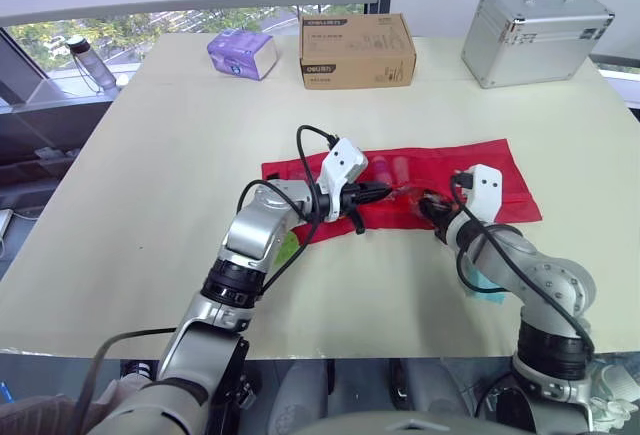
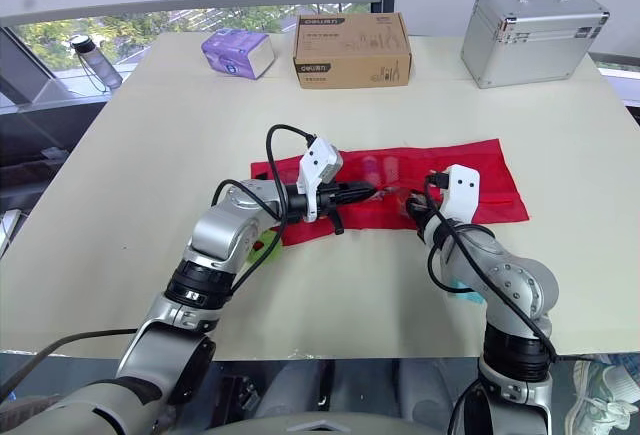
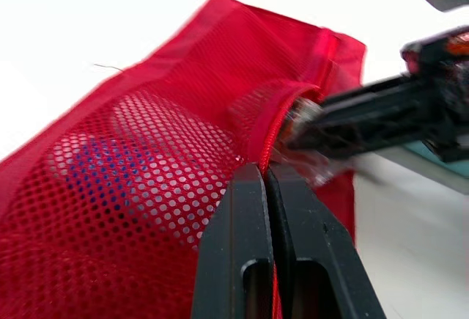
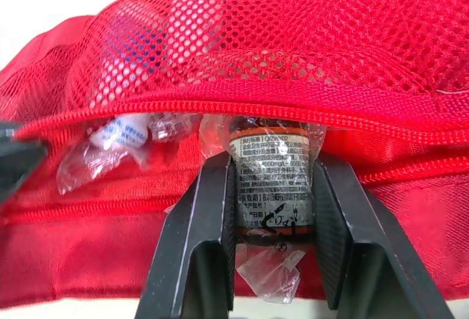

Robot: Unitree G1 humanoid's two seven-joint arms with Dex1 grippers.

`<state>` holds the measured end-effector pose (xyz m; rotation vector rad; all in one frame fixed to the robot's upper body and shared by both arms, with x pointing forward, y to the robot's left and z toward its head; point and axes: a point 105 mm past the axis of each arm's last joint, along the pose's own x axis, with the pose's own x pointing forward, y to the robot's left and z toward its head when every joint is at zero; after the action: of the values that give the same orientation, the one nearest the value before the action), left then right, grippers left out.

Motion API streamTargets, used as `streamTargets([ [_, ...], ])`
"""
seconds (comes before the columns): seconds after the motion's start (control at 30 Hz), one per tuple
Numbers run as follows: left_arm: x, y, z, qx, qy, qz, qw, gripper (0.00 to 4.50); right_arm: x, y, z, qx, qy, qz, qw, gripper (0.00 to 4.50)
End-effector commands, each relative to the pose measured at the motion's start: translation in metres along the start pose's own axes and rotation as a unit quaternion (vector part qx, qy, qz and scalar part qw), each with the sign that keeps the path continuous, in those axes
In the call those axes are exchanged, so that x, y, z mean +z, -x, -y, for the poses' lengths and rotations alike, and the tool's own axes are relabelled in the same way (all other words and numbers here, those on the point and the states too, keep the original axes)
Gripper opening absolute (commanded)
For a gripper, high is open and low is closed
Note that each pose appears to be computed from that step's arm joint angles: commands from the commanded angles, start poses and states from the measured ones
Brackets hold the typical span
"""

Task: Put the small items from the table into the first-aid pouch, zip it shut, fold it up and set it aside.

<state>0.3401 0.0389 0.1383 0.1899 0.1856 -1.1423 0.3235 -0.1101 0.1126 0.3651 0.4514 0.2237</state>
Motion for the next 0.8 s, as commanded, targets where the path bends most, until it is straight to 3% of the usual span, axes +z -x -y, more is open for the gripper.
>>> streamTargets([
  [0.03, 0.010, 0.001, 0.011, -0.025, -0.030, 0.017, 0.999, 0.00, 0.016, -0.002, -0.004, 0.007, 0.016, 0.031, 0.999, 0.85],
  [0.13, 0.007, 0.002, 0.011, -0.027, -0.033, 0.011, 0.999, 0.00, 0.017, -0.006, -0.003, 0.010, 0.045, 0.026, 0.999, 0.85],
  [0.33, 0.000, 0.003, 0.008, -0.028, -0.039, 0.000, 0.999, 0.00, 0.008, -0.012, -0.010, 0.050, 0.223, -0.021, 0.973, 0.85],
  [0.47, -0.003, 0.004, 0.004, -0.028, -0.045, -0.006, 0.999, 0.00, 0.012, -0.014, -0.006, 0.054, 0.294, -0.032, 0.954, 0.85],
  [0.8, -0.007, 0.002, 0.006, -0.037, -0.050, -0.008, 0.998, 0.00, 0.031, -0.031, -0.010, 0.062, 0.333, -0.023, 0.941, 0.85],
])
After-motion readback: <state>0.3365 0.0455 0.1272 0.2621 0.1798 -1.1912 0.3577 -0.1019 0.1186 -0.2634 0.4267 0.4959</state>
